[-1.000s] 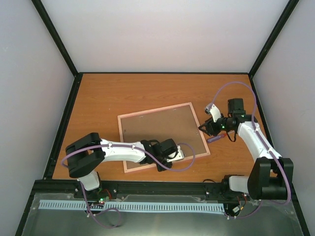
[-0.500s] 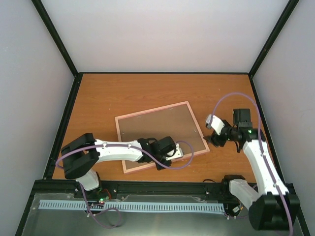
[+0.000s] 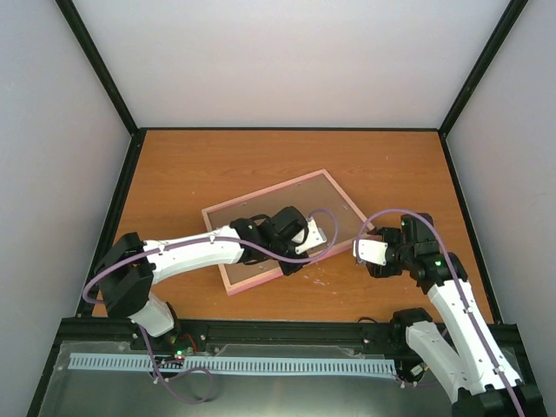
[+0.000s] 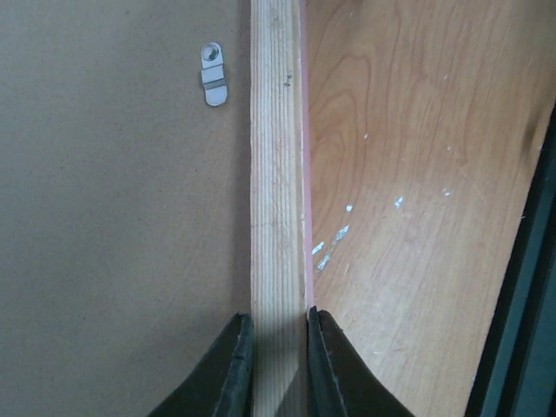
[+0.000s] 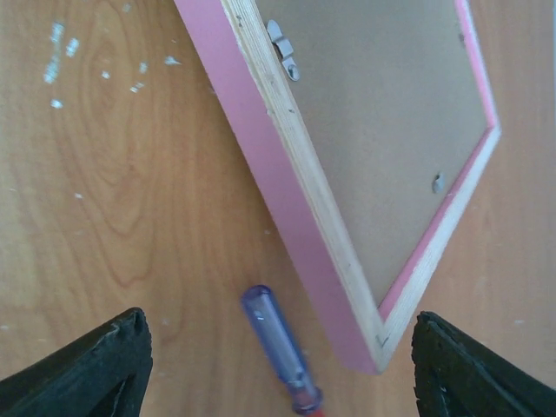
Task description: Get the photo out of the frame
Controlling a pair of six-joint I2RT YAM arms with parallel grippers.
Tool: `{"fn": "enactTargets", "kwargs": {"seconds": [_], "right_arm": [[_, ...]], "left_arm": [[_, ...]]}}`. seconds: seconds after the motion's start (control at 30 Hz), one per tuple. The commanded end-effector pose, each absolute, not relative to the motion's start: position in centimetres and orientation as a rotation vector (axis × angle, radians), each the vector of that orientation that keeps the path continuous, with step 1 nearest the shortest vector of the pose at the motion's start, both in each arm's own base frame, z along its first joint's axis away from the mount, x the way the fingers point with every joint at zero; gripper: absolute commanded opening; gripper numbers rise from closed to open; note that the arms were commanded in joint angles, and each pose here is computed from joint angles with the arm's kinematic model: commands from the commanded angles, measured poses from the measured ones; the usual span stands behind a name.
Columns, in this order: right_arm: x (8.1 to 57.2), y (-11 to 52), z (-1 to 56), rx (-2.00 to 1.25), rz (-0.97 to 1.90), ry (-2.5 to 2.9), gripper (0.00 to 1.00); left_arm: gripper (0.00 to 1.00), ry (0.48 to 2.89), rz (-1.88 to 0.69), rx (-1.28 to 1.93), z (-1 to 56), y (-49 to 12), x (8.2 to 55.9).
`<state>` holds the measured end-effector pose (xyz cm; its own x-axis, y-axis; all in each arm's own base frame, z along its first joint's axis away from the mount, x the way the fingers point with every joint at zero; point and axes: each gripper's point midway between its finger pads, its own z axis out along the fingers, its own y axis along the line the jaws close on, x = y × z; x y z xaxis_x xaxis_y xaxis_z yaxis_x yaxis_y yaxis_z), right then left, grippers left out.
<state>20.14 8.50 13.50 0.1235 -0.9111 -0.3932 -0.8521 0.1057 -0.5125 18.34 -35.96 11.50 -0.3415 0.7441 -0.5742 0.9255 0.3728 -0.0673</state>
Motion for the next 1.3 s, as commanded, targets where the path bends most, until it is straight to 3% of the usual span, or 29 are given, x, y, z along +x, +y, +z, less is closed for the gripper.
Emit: {"fn": "enactTargets", "kwargs": {"seconds": [0.0,0.37,0.63,0.97,1.07,1.27], "right_arm": [[22.5,8.5,15.1,-1.821,-0.326,1.539,0.80],[23.9,12.5,15.8,-1.975,-0.405,1.321,0.74],[26.0,14.6,15.1,-1.934,-0.701,1.183,0.68],[25.7,16.1,13.8,-1.918,-0.692,1.167,0.54],[25.9,16.3,13.7,-1.902,-0.695,1.167,0.46],[26.1,16.4,14.3,-1.910,-0.692,1.175,0.19]], "left_arm": [[0.01,2.029,-0.659,1.402,18.0,-38.5,19.0],[0.01,1.989,-0.722,1.375,20.6,-39.4,19.2],[0.01,1.951,-0.743,1.348,22.5,-39.3,19.3],[0.01,1.901,-0.781,1.297,24.1,-38.9,19.1],[0.01,1.894,-0.787,1.291,24.3,-38.9,19.1],[0.01,1.880,-0.742,1.270,24.8,-38.3,19.6]]}}
